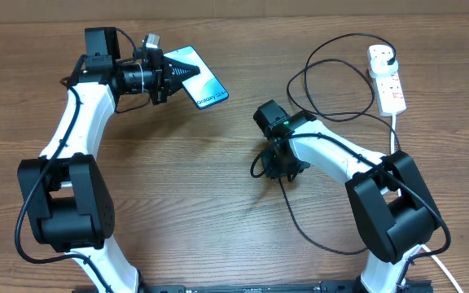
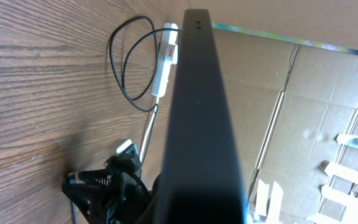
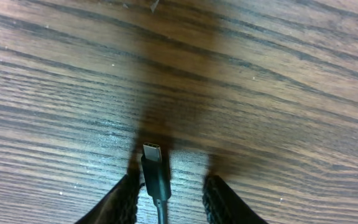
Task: Plug charger to phone and switch on socket
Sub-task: 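Close the right gripper on the USB-C plug end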
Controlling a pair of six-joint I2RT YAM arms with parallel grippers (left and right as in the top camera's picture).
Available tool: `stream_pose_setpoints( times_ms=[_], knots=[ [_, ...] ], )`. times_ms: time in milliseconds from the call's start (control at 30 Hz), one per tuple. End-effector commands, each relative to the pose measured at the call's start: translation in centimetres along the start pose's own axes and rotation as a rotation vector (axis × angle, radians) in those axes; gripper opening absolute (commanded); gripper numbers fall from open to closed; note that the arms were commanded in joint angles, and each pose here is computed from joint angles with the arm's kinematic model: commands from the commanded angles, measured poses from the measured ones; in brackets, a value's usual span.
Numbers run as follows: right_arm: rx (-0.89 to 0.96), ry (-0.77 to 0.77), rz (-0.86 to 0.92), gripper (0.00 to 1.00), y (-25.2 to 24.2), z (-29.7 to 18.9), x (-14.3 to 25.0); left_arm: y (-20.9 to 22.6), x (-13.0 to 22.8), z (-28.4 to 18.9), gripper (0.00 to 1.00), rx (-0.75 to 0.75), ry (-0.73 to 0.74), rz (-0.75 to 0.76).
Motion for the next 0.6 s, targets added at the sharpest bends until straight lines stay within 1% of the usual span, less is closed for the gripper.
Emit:
stream_pose_setpoints(
  times_ms=[0,133,300,433,567],
  knots=[
    [0.024,0.012,-0.022,0.33,-0.5,0.8,0.8,-0.5,0.4,0.3,0.04,0.022,0.022,0.030],
    [0.036,0.032,-0.022,0.32,-1.0,1.5,1.6,-0.4,0.3,0.3,0.04,0.012,0.015,0.029],
    [0.031,0.040,-0.022,0.26,-0.9,1.5,1.8,-0.2,0.2,0.3,0.04,-0.001,0.009,0.024],
    [0.035,0.045,-0.025,0.26,-1.0,1.5,1.9,-0.2,0.2,0.3,0.04,0.000,0.010,0.023],
    [0.010,0.066,-0.085,0.27,-0.7,1.5,2.2,-0.2,0.2,0.3,0.04,0.000,0.010,0.023]
  ],
)
Point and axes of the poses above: each gripper's point midway between its finger pads, its own z axis out along the fingers, its own y axis along the line the jaws close on, x = y × z, the point moved 2 cm from there along -z, back along the fingers, and after that the axes turned 13 degrees about z, right-handed, at the moved point
